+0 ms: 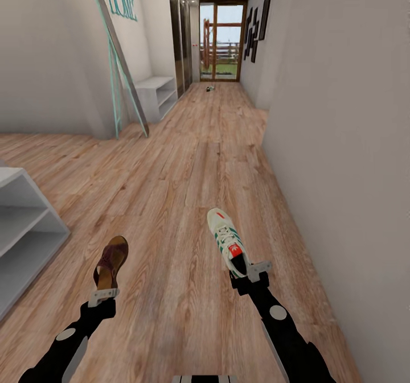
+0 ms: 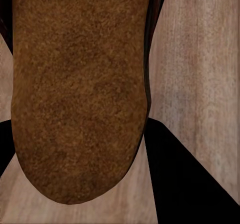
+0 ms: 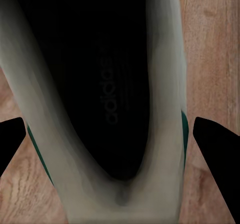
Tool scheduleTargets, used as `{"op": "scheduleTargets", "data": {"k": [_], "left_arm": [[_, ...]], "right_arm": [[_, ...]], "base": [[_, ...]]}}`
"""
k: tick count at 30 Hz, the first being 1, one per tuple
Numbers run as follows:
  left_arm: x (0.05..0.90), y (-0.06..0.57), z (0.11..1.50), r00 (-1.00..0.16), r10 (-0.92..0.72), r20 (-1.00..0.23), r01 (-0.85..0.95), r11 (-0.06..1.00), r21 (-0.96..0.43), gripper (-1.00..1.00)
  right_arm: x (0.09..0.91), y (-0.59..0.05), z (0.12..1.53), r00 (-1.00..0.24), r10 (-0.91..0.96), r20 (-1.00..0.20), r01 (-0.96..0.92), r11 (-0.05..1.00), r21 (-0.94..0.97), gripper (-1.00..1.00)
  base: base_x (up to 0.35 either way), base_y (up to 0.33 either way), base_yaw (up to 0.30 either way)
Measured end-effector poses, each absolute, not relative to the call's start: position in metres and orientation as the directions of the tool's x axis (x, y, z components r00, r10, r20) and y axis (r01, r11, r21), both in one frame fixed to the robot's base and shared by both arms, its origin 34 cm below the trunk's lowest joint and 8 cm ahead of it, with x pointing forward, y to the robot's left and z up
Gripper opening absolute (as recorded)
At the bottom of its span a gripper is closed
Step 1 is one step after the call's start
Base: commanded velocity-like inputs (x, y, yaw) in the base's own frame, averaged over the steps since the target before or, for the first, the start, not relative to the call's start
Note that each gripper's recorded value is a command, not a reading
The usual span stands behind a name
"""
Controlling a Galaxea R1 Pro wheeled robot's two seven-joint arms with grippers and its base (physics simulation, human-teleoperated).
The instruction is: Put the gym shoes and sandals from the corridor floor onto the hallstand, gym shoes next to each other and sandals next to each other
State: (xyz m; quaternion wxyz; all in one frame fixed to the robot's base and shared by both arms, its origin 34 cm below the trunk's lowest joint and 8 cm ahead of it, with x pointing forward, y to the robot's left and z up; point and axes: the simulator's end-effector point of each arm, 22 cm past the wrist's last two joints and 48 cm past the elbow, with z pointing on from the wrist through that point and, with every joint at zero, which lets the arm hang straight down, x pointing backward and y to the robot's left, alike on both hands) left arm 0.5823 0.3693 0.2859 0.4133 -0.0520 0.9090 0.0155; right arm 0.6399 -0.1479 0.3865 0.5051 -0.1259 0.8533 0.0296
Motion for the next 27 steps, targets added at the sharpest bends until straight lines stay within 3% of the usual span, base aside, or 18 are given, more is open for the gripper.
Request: {"op": "scheduleTargets", "data": {"k": [12,27], "left_arm": [[0.593,0.367,0.313,-0.63,-0.073,-0.773,-0.1,0.995,-0.012,-1.0],[0.596,0.366,0.318,-0.593,-0.065,-0.803,-0.099,0.995,-0.008,-1.0]], "right_arm": [[0.645,-0.149,0.407,-0.461,-0.186,-0.867,-0.243,0.967,-0.079,-1.0],[0.646,-0.153,0.408,-0.464,-0.185,-0.866,-0.222,0.971,-0.088,-1.0]], "base": [[0.0,0.0,0.0],[0.0,0.0,0.273]]}}
